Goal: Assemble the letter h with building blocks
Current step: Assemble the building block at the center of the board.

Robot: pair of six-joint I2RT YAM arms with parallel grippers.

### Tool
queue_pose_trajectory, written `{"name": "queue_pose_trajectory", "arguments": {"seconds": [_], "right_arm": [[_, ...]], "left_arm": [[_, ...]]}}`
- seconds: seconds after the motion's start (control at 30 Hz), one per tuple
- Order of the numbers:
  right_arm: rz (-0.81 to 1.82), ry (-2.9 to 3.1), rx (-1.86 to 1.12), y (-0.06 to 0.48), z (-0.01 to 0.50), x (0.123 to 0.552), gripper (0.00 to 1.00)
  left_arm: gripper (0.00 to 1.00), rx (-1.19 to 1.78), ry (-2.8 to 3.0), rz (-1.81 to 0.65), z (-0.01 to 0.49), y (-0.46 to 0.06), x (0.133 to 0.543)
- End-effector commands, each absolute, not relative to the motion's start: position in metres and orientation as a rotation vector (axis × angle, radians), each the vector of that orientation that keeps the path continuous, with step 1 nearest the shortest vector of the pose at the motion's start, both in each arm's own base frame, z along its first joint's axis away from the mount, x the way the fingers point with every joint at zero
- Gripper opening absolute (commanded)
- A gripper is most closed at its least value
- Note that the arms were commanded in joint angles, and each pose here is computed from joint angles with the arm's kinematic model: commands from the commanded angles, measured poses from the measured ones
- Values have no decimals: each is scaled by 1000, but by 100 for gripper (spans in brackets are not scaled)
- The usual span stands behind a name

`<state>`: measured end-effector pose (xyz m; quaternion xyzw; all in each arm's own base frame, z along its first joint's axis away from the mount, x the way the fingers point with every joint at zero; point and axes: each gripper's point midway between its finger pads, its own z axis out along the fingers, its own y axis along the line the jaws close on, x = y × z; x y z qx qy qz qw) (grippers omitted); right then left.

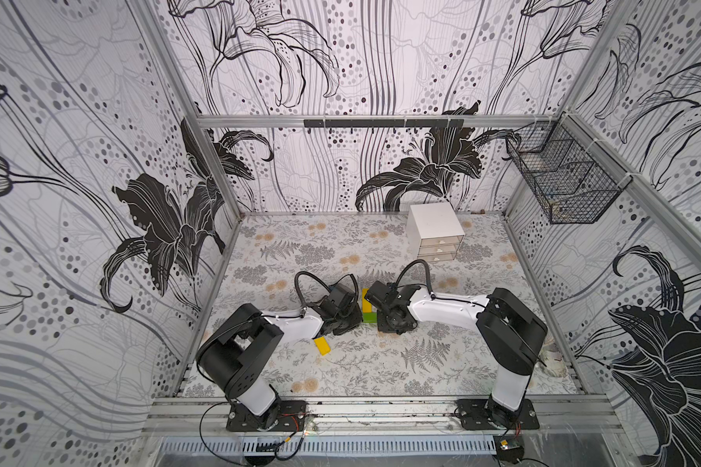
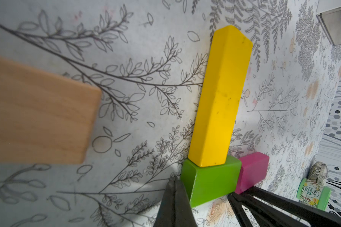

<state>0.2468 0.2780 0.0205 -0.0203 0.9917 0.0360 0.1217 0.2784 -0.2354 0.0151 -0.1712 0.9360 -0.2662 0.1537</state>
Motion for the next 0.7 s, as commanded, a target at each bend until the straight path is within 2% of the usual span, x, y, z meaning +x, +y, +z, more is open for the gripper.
{"name": "queue_pose_trajectory", "arguments": {"seconds": [0.0, 0.23, 0.47, 0.67], "right_arm": [[30, 2909, -91, 273, 14, 245, 27], [15, 2903, -106, 273, 16, 246, 26], [55, 2865, -116, 264, 43, 242, 27], [-9, 2839, -77, 235, 56, 238, 29]], "left_arm": [[0, -511, 2782, -626, -8, -217, 259], [0, -507, 2788, -628, -10, -218, 259], [0, -504, 2789, -631, -11, -220, 260], [0, -496, 2790, -639, -10, -222, 260]]}}
